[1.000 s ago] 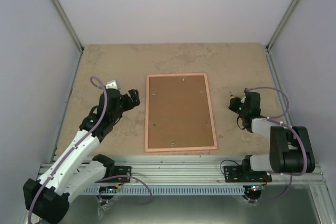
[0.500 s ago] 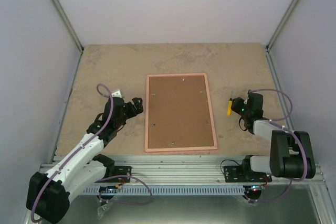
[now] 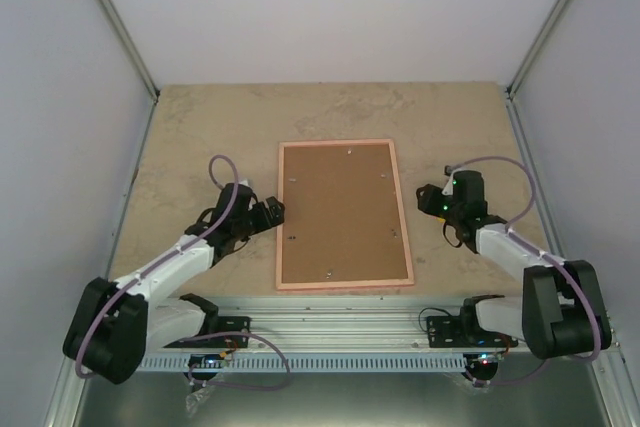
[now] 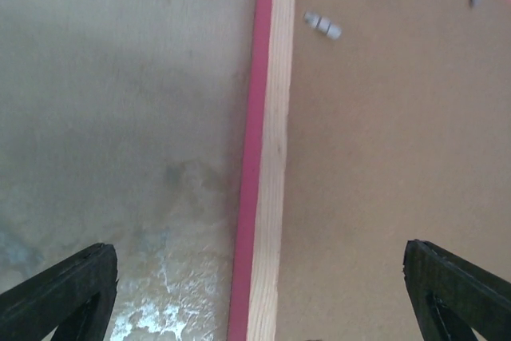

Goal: Take the photo out of the frame

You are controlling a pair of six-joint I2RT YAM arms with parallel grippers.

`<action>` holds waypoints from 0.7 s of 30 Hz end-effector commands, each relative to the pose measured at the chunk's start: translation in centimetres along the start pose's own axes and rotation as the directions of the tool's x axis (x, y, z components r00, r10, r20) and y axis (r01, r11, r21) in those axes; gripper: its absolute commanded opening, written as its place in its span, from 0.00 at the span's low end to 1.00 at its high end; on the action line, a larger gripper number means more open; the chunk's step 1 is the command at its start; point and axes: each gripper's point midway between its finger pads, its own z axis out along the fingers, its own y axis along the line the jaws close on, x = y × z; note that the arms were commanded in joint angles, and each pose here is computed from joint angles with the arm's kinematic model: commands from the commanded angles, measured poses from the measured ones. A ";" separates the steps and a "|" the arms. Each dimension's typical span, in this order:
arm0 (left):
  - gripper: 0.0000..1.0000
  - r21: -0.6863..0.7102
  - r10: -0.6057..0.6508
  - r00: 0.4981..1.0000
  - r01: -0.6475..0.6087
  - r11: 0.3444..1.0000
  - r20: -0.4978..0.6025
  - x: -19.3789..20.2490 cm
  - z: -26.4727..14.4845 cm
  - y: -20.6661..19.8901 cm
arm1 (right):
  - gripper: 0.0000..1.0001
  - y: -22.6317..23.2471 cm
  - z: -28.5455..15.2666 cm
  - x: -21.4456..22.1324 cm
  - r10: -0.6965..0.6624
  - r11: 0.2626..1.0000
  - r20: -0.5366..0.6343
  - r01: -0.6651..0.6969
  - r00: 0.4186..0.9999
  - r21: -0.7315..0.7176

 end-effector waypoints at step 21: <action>0.92 0.049 0.078 0.975 -0.070 0.996 -0.207 4.8 4.7 -2.7 | 0.57 7.4 3.4 6.7 -0.253 0.960 -0.294 0.201 0.922 -0.194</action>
